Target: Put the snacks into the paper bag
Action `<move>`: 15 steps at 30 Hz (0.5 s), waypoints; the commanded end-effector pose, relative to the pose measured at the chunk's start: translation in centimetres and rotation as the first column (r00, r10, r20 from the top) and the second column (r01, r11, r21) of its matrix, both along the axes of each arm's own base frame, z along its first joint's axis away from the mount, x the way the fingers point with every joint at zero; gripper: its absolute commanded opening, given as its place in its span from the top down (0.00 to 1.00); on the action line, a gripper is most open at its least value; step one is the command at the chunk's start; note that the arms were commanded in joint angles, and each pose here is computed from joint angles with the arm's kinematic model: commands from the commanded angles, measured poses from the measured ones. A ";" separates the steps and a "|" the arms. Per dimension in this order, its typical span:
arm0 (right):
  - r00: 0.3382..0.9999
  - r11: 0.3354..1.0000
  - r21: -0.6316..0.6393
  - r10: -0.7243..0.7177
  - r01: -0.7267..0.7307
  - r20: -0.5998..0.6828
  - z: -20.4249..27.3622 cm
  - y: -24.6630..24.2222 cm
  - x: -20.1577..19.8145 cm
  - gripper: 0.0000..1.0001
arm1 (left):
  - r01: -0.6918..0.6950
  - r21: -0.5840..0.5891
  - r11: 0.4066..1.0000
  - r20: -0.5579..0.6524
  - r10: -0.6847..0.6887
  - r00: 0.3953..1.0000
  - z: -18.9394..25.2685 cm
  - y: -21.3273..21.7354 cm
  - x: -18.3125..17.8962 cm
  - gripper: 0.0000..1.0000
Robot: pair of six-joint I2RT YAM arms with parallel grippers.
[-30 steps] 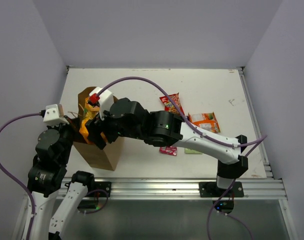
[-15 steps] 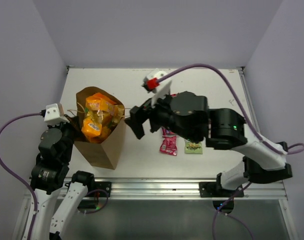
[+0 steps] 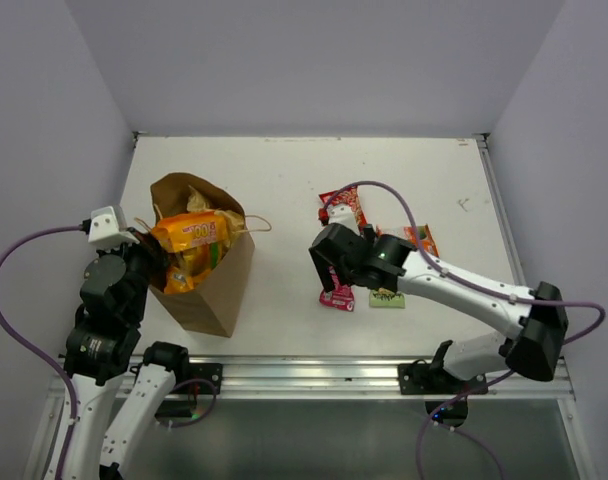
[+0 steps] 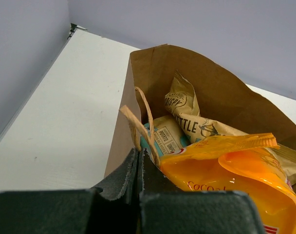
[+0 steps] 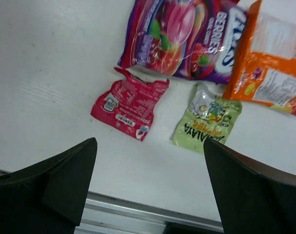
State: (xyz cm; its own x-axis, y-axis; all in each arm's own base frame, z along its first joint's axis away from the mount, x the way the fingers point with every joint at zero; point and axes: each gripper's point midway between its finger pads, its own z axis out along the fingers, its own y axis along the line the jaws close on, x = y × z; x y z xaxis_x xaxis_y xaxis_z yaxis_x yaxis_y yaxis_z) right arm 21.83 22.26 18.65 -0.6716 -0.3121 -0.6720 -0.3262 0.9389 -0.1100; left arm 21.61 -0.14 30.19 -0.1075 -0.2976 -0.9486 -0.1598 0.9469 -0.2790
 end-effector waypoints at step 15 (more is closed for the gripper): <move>0.997 0.996 -0.047 -0.074 0.072 -0.037 -9.0 3.0 5.6 0.08 | 0.058 0.000 0.998 -0.014 -0.058 0.998 -0.2 -1.1 0.3 1.00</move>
